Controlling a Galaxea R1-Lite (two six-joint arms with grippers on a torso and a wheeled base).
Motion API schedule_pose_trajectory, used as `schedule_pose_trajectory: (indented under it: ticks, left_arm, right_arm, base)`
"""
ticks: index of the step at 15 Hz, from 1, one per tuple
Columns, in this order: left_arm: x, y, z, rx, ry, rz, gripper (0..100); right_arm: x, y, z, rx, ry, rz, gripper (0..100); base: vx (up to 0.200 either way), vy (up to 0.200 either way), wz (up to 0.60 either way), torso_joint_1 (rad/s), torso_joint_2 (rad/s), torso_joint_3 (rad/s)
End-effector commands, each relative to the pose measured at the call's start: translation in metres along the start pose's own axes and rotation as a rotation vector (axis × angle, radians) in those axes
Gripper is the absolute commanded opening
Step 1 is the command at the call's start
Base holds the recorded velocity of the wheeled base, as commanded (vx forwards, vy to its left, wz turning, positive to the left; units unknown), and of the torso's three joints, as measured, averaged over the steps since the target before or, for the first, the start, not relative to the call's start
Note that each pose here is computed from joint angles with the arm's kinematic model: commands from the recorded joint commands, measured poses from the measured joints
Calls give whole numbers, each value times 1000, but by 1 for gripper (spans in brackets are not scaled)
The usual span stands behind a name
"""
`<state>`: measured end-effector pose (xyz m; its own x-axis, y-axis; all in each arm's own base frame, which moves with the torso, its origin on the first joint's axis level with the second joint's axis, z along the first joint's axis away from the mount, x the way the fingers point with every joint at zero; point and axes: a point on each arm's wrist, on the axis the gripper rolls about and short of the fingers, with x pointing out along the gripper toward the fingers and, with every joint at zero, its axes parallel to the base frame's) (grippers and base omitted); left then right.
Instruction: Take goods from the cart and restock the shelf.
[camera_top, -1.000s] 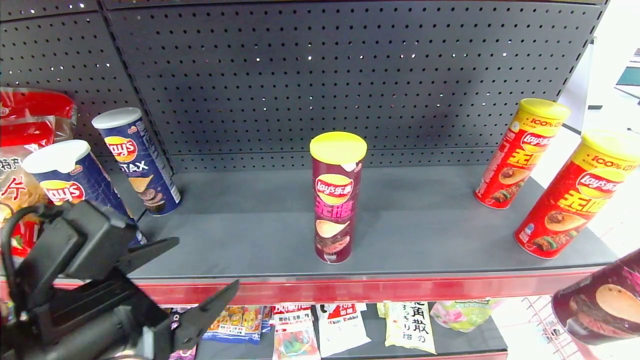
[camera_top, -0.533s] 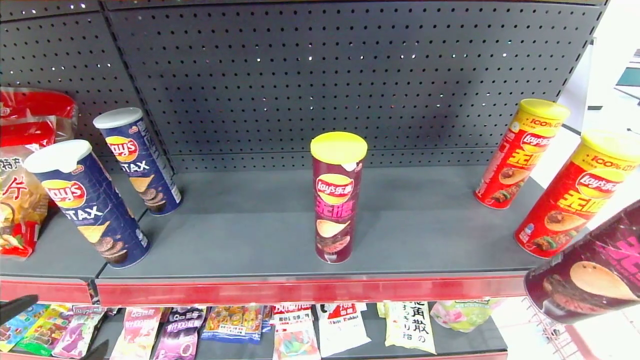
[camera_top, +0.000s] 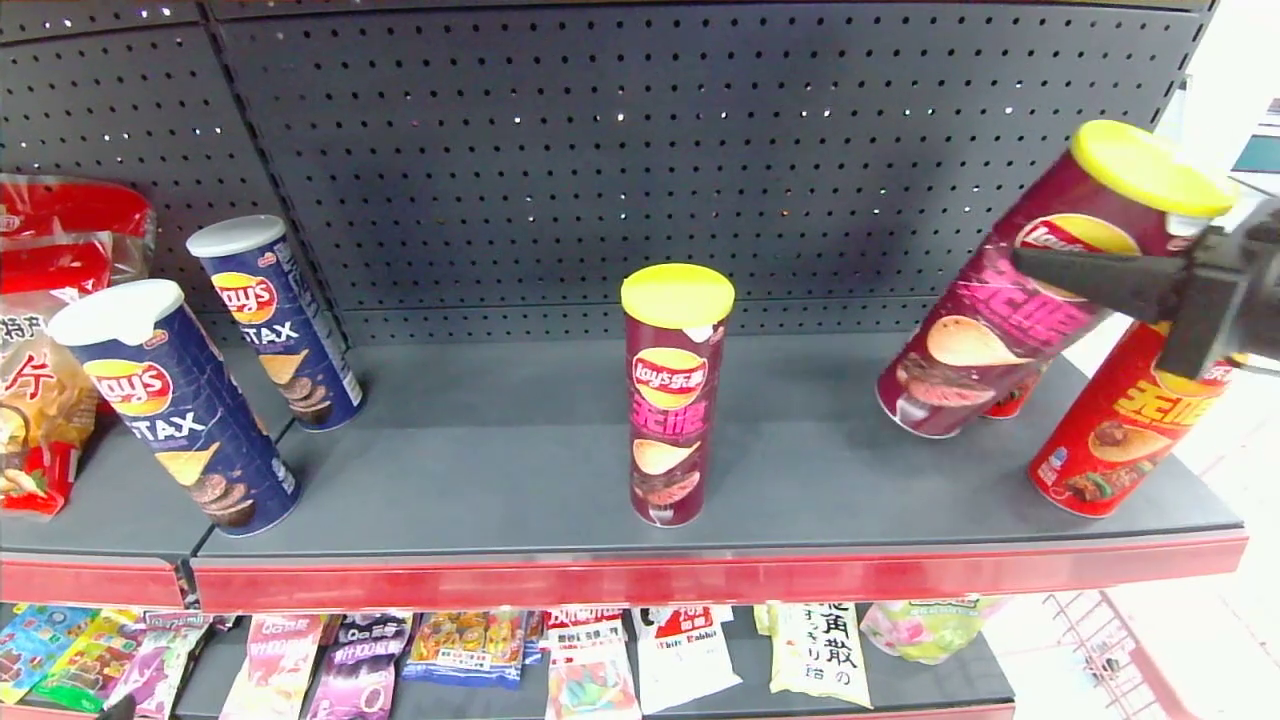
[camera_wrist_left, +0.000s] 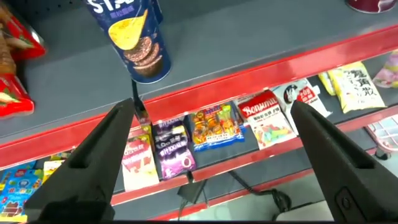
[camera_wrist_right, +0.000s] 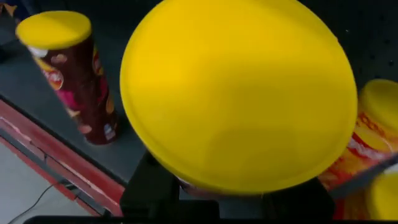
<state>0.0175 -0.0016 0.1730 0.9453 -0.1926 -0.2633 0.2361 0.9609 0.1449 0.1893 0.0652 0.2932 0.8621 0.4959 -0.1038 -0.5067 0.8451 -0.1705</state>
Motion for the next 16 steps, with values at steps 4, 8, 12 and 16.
schedule_pose_trajectory:
  ticks: [4,8,12,16]
  left_arm:
    - [1,-1,3,1,2,-10,100]
    - [0,0,6,-4,-9,-19,100]
    - [1,-1,6,-3,-4,-26,100]
    - [3,-2,7,1,7,-46,100]
  right_arm:
    - [118,-17,-6,23,63,63,0]
    - [157,-7,-6,18,58,111,0]
    - [177,12,-6,13,49,190,0]
    - [184,23,-8,10,55,222,0]
  base:
    - [0,0,0,0,0,0]
    - [0,0,0,0,0,0]
    - [0,0,0,0,0,0]
    - [0,0,0,0,0,0]
